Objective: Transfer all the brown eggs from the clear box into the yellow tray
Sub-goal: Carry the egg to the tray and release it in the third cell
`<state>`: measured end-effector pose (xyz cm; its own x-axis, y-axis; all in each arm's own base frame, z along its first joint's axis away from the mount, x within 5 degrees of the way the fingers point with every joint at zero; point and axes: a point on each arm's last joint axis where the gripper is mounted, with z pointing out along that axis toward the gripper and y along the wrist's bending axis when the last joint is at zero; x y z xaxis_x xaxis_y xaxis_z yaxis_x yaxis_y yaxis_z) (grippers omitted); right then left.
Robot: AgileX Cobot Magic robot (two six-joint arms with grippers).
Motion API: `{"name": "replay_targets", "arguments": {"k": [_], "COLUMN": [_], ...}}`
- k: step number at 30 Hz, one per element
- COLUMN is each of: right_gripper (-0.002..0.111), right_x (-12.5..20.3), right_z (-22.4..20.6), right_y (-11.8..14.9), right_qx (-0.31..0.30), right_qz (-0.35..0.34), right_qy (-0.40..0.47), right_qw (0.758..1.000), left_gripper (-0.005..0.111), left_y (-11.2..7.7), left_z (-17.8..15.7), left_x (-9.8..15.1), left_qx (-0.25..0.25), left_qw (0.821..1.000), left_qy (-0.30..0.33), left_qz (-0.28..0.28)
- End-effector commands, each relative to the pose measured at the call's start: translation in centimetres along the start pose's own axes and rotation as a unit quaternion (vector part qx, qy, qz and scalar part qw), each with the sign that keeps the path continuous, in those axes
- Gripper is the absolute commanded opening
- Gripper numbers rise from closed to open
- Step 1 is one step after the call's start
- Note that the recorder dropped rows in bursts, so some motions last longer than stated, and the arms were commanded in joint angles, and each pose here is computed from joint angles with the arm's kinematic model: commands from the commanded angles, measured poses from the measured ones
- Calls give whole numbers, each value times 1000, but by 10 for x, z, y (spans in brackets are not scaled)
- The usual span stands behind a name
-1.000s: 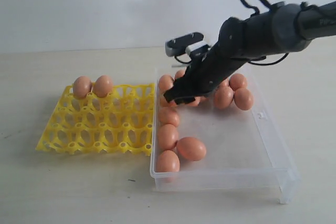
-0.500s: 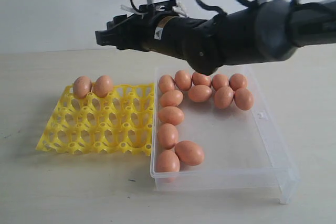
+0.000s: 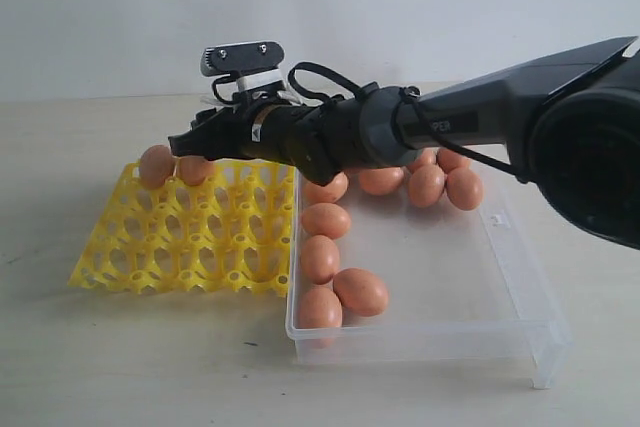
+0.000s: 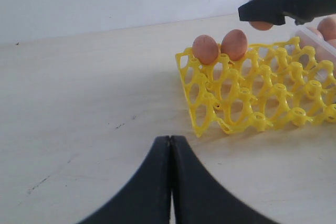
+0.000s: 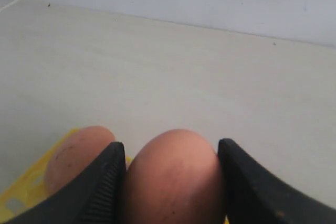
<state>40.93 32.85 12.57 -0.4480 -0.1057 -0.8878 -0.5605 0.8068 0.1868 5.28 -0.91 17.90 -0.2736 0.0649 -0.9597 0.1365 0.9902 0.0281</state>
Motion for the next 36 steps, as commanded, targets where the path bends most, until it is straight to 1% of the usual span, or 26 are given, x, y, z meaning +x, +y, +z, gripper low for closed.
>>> {"name": "replay_targets", "arguments": {"k": [1, 5, 14, 16, 19, 21, 24, 29, 31, 33, 36], "right_gripper": [0, 0, 0, 2, 8, 15, 26, 49, 55, 58, 59], "right_x": [4, 9, 9, 10, 11, 12, 13, 10, 7, 5, 2], "right_z": [5, 7, 7, 7, 7, 7, 6, 5, 4, 3, 2], "right_y": [-3, -7, -8, -8, -8, -9, -9, -8, -8, -7, -7], "right_qx": [3, 11, 12, 12, 15, 17, 18, 17, 17, 16, 16], "right_qz": [-3, 0, 0, 0, -1, -2, -2, -2, -2, -2, 2], "right_qy": [7, 22, 25, 28, 36, 43, 48, 44, 41, 39, 35], "right_qw": [1000, 1000, 1000, 1000, 999, 999, 999, 999, 999, 999, 999], "left_gripper": [0, 0, 0, 0, 0, 0, 0, 0, 0, 0, 0], "left_y": [0, 0, 0, 0, 0, 0, 0, 0, 0, 0, 0], "left_z": [-1, -1, -1, -1, -1, -1, -1, -1, -1, -1, -1], "left_x": [-2, -2, -2, -2, -2, -2, -2, -2, -2, -2, -2], "left_qx": [1, 1, 1, 1, 1, 1, 1, 1, 1, 1, 1], "left_qw": [1000, 1000, 1000, 1000, 1000, 1000, 1000, 1000, 1000, 1000, 1000], "left_qy": [-9, -9, -9, -9, -9, -9, -9, -9, -9, -9, -9], "left_qz": [2, 2, 2, 2, 2, 2, 2, 2, 2, 2, 2]}}
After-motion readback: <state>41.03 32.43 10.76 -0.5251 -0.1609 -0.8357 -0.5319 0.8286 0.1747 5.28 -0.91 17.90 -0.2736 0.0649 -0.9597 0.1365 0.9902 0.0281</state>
